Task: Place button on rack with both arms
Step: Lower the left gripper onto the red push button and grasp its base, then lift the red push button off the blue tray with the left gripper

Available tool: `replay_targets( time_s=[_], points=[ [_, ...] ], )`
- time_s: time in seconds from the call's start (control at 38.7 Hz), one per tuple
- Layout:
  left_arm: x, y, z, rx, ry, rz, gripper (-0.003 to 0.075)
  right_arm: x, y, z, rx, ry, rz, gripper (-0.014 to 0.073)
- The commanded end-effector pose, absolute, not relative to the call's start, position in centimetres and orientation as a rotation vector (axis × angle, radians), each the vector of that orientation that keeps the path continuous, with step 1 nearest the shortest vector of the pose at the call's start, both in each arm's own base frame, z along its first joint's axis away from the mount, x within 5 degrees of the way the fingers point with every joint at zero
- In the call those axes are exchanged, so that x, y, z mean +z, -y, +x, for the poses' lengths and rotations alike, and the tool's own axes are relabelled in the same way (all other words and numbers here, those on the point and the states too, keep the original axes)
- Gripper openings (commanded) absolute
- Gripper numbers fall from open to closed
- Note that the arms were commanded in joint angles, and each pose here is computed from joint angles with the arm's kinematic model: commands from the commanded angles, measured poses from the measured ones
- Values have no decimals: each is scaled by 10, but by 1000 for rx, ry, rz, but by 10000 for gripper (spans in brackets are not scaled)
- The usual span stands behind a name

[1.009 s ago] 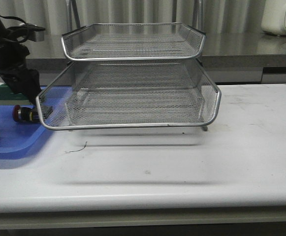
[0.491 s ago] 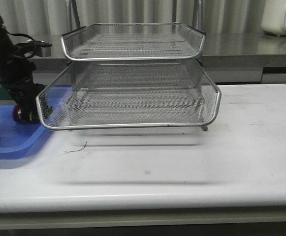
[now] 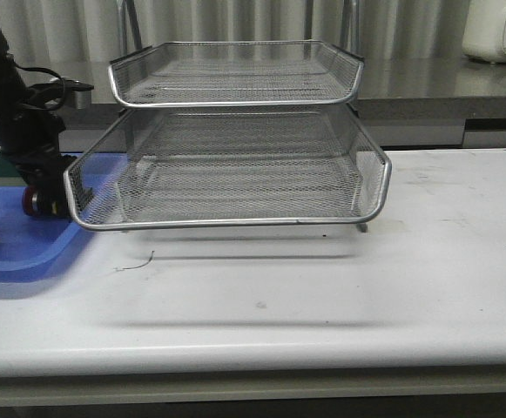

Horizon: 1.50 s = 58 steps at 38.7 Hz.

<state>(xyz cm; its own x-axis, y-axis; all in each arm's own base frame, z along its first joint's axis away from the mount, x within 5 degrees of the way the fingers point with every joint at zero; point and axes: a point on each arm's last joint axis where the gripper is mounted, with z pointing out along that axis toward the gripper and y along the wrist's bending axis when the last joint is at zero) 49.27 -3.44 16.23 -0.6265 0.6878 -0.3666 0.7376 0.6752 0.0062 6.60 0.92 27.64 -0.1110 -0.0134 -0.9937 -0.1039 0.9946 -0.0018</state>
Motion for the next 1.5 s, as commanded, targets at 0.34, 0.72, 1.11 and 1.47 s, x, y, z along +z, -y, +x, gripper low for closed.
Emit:
replay_targets(
  time_s=[0.34,0.72,1.11,1.47],
  points=[
    [202,39,497,-176,-2446,1086,490,291,-7,66,58,-1591,-69,-61],
    [205,35,500,-155,-2434,1075,93,291,-7,66,58,-1591,-69,-61],
    [238,4,494,-219,-2524,956,74,291,-7,66,58,-1591,-69,-61],
    [307,-23,473,-140,-2540,778,71,291,-7,66,58,-1591,-69,-61]
  ],
)
